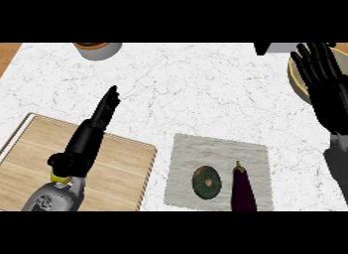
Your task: Pick the eggplant from the placemat and place it in the bowl
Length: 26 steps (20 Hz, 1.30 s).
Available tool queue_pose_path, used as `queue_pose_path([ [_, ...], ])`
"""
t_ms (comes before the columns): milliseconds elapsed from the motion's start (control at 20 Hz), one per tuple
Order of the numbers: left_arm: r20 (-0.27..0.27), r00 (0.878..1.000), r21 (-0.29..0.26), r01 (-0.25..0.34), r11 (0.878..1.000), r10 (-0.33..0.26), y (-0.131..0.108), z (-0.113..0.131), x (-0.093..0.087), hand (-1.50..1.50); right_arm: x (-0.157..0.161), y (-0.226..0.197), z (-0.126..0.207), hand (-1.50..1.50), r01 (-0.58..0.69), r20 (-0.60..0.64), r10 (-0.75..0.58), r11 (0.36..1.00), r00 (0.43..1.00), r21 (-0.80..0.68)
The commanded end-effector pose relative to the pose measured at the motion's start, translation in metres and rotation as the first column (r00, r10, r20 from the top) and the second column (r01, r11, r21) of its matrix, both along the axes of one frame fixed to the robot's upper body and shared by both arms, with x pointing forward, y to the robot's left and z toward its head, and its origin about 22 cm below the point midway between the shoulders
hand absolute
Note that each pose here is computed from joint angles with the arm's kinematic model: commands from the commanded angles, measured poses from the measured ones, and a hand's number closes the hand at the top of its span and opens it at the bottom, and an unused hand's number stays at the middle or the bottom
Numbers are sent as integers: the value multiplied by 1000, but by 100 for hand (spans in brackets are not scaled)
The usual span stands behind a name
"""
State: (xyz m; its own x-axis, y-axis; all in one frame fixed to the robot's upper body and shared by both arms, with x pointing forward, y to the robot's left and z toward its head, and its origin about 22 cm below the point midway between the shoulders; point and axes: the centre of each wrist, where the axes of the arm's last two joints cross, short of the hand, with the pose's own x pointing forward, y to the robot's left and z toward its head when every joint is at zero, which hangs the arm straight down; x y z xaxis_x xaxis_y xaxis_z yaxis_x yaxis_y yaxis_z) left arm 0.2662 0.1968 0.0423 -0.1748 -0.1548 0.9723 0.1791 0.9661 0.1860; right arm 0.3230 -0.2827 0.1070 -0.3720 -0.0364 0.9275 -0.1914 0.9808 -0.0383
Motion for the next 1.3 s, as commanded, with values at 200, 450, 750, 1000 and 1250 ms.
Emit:
queue_pose_path([
  [200, -51, 985, -12, -165, 986, 164, 17, -8, 8, 0, -59, 60, -95, 150, -138, -470, -39, 931, 882, -337],
  [450, -138, 962, -21, -239, 971, 233, 36, -18, 0, 0, -87, 38, -115, -150, 329, -217, -477, 809, 851, -487],
  [750, -131, 969, -47, -219, 975, 211, 22, -22, -3, 0, -167, 116, -123, -150, 464, -8, -499, 812, 867, -355],
  [1000, -124, 974, -34, -194, 980, 189, 27, -11, -4, 0, -187, 109, -86, -150, 525, 40, -580, 703, 813, -480],
  [1250, -136, 974, -45, -186, 981, 179, 19, -20, 0, 0, -176, 109, -47, -150, 519, -30, -666, 607, 745, -602],
])
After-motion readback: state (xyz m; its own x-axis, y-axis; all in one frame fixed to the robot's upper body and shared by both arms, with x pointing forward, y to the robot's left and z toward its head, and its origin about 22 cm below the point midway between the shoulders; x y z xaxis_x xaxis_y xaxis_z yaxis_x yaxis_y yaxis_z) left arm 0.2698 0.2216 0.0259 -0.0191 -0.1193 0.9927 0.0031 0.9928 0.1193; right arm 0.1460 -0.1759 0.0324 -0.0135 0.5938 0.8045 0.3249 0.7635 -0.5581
